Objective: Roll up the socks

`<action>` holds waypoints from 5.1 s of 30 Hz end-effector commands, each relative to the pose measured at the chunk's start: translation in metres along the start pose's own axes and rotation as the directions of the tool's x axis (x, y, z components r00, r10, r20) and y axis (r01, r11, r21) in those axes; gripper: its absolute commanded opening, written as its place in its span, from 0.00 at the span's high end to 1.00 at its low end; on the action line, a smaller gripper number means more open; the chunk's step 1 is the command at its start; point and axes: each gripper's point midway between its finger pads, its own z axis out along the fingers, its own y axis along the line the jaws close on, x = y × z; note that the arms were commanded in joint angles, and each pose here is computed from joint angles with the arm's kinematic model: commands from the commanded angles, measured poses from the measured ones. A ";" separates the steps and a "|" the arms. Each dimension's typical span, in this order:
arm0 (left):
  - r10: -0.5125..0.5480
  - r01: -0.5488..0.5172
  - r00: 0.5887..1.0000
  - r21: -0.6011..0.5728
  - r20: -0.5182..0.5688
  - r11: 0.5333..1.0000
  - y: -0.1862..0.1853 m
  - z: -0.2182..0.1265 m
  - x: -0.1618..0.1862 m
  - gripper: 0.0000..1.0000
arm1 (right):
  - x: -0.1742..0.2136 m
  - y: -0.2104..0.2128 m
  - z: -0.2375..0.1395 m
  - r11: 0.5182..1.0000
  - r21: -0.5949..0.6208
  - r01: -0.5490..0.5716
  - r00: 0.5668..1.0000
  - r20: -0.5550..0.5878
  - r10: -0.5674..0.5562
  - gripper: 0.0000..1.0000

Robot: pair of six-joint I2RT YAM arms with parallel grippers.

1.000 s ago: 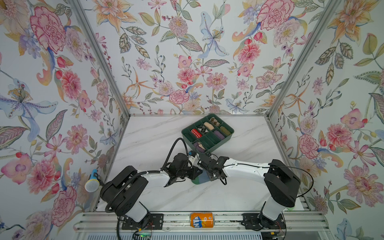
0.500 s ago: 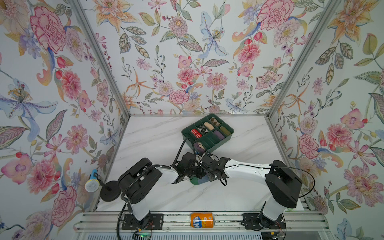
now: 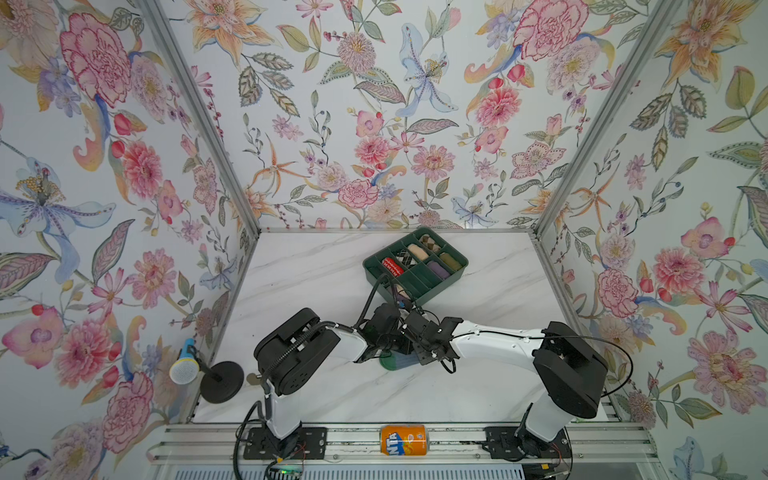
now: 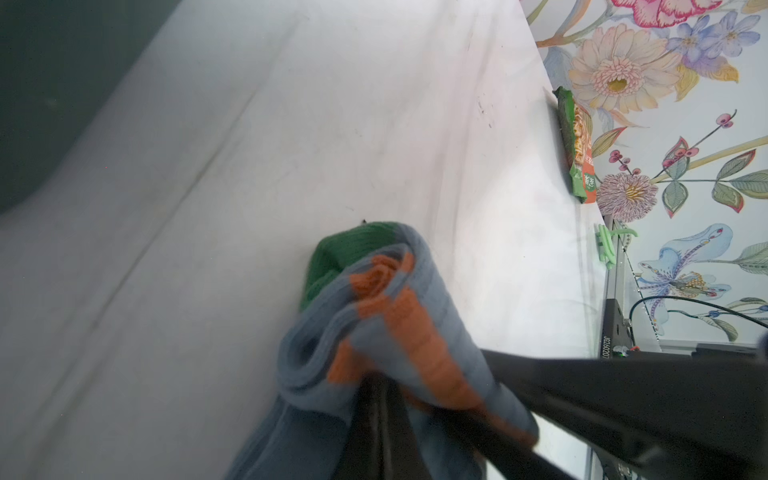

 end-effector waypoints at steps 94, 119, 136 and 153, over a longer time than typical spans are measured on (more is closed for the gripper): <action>-0.030 0.024 0.982 -0.036 -0.189 0.999 0.023 -0.015 0.079 1.00 | -0.001 0.026 0.008 0.539 -0.738 -0.406 0.857 -0.102 0.506 0.54; -0.067 0.086 0.978 0.085 -0.199 0.993 -0.002 -0.006 0.091 1.00 | 0.003 0.037 0.028 0.500 -0.755 -0.424 0.847 -0.135 0.514 0.97; -0.032 0.015 0.983 -0.096 -0.183 0.995 0.038 -0.031 0.067 0.92 | 0.016 0.024 0.029 0.639 -0.654 -0.404 0.892 -0.126 0.435 1.00; 0.026 -0.049 0.995 -0.255 -0.094 0.966 0.067 -0.069 0.017 0.91 | 0.015 0.028 0.028 0.685 -0.624 -0.377 0.913 -0.127 0.388 1.00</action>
